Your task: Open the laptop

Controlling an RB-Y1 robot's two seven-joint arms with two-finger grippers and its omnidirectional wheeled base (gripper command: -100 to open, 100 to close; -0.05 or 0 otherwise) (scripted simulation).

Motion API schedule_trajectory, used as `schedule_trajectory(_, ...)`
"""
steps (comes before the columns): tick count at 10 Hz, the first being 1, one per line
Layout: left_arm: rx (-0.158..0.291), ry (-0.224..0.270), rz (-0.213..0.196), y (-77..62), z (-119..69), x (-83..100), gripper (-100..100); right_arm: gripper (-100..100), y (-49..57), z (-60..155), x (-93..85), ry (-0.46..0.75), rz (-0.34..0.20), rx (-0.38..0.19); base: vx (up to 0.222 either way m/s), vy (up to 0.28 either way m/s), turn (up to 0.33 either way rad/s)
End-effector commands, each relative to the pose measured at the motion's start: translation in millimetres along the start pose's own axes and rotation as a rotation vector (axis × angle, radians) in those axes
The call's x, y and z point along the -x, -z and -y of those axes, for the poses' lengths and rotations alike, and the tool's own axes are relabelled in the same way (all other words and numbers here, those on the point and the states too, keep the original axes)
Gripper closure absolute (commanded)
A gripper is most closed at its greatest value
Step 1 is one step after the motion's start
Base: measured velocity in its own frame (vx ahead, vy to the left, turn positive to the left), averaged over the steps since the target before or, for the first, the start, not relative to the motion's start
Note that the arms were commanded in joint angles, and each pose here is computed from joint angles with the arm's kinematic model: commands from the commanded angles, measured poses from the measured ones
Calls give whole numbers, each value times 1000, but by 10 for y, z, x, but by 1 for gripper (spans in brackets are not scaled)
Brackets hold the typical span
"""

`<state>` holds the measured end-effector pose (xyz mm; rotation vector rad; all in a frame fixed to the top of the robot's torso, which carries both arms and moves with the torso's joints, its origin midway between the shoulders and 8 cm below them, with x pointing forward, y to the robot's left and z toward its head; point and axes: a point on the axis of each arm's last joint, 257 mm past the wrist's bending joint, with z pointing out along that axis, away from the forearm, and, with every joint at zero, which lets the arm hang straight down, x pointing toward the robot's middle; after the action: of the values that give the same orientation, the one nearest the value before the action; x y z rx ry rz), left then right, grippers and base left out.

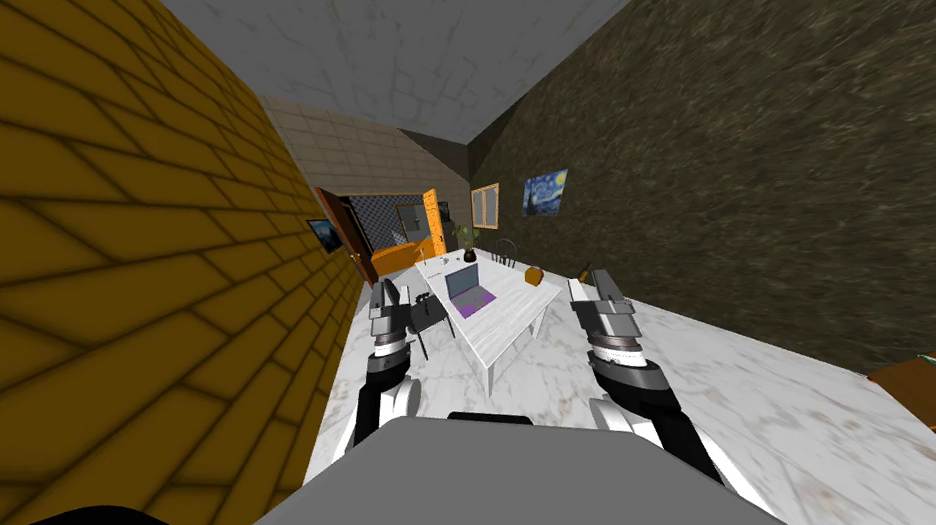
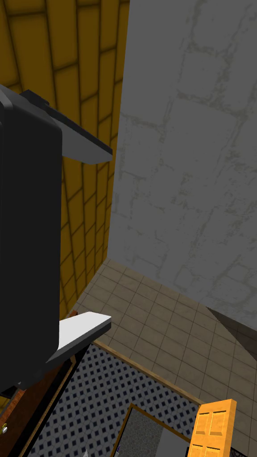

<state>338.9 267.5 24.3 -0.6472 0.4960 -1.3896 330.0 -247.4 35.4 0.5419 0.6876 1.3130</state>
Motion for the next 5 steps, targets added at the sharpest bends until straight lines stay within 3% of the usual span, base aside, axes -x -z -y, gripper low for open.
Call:
schedule_trajectory(1, 0, 0, 0, 0, 0, 0, 0, 0, 0, 0, 0, 0, 0, 0, 0, 0, 0)
schedule_trajectory(5, 0, 0, 0, 0, 1, 0, 0, 0, 0, -1, 0, 0, 0, 0, 0, 0, 0)
